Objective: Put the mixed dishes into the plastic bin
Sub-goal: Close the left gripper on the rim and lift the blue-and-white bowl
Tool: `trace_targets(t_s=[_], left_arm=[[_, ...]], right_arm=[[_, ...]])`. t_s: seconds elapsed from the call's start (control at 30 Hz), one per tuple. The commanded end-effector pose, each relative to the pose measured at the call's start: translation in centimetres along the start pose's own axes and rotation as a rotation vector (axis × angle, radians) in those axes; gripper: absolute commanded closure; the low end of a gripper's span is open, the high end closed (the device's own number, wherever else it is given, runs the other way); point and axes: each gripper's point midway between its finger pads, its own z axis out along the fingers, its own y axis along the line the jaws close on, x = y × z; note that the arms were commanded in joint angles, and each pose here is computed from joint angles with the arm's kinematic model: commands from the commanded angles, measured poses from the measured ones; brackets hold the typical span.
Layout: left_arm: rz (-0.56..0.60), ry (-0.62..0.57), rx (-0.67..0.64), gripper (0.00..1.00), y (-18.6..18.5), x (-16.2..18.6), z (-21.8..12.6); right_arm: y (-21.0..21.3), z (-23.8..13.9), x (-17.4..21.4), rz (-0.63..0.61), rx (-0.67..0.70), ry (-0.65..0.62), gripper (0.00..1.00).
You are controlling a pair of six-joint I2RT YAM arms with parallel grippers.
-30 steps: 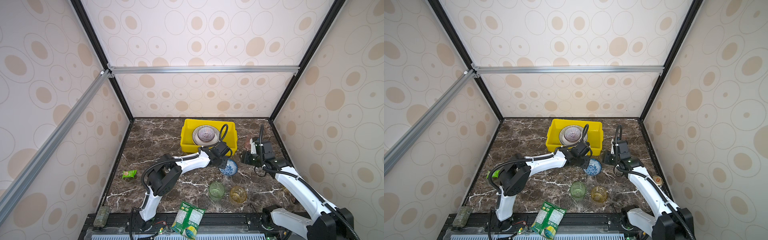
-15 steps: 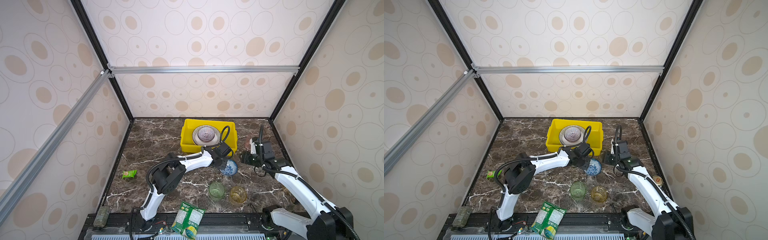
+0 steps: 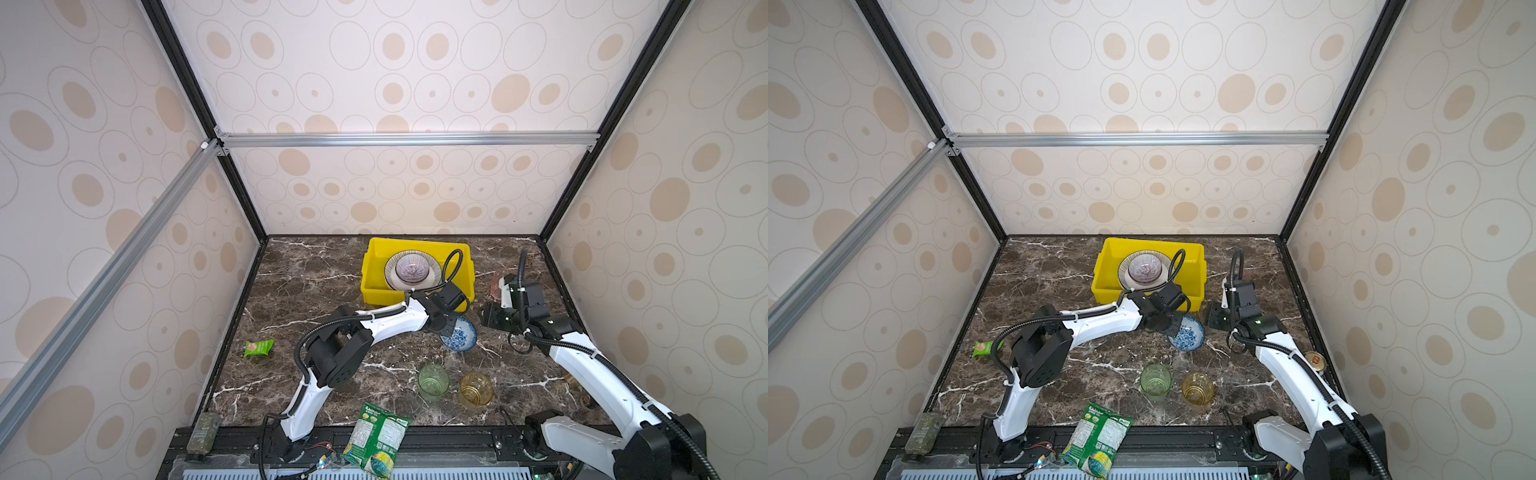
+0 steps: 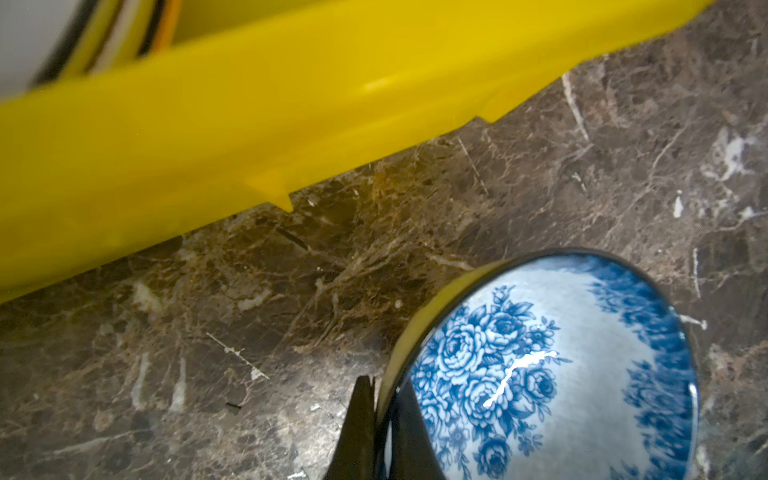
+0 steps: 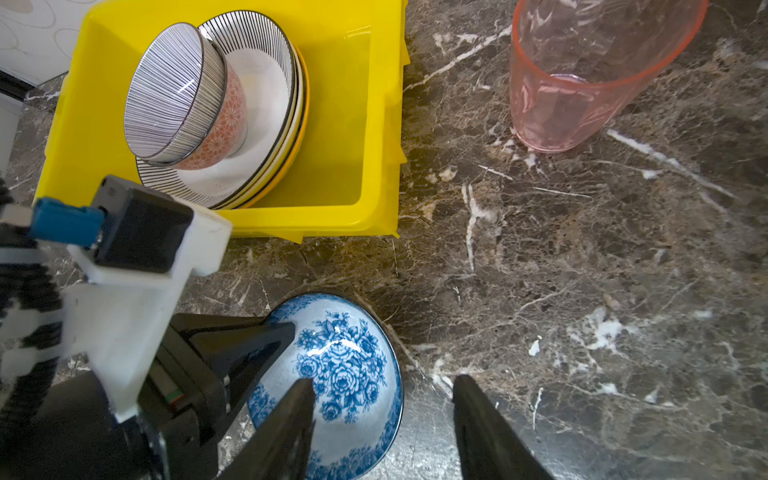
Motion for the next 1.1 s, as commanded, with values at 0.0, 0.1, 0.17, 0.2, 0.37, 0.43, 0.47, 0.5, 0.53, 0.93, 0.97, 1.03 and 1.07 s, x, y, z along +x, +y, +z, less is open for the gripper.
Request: trace_targets(t_s=[0.0,0.1,0.17,0.2,0.37,0.43,0.47,0.5,0.53,0.93,0.97,1.03,1.07], left_arm=[[0.015,0.007,-0.035,1.0,0.3,0.1,-0.3],[0.01,-0.006,-0.024,1.0,0.4,-0.4,-1.1],[0.004,-0.021,-0.014,1.0,0.4,-0.8,-1.8],[0.001,-0.027,-0.011,1.0,0.4,-0.9,-2.2],[-0.016,-0.07,0.018,1.0,0.6,-2.3,-4.7],[-0.016,-0.084,0.018,1.0,0.8,-2.9,-5.7],[-0.016,-0.091,0.015,1.0,1.0,-3.2,-6.1],[-0.014,-0.099,0.015,1.0,1.0,-3.5,-6.6],[-0.013,-0.106,0.015,1.0,1.1,-3.7,-7.0],[-0.06,-0.197,-0.049,1.0,4.9,-6.3,-11.5],[-0.064,-0.203,-0.053,1.0,5.2,-6.4,-11.8],[-0.073,-0.22,-0.056,1.0,5.8,-6.9,-12.4],[-0.078,-0.228,-0.057,1.0,6.1,-7.1,-12.7]], right_arm=[[-0.1,-0.1,0.1,0.013,-0.002,0.01,0.43],[-0.1,-0.2,0.1,0.015,-0.003,0.01,0.43],[0.0,-0.3,-0.1,0.014,-0.003,0.007,0.43],[0.0,-0.3,-0.1,0.016,-0.003,0.008,0.43],[0.1,-0.6,-0.3,0.02,-0.008,-0.006,0.43],[0.1,-0.8,-0.5,0.022,-0.008,-0.011,0.43],[0.1,-0.9,-0.5,0.022,-0.009,-0.015,0.44],[0.1,-1.0,-0.6,0.022,-0.008,-0.019,0.43],[0.1,-1.1,-0.6,0.021,-0.008,-0.022,0.43],[0.4,-1.6,-1.4,0.021,-0.014,-0.04,0.43],[0.5,-1.6,-1.4,0.022,-0.016,-0.041,0.43],[0.5,-1.6,-1.5,0.022,-0.017,-0.042,0.43],[0.6,-1.7,-1.5,0.021,-0.017,-0.042,0.43]])
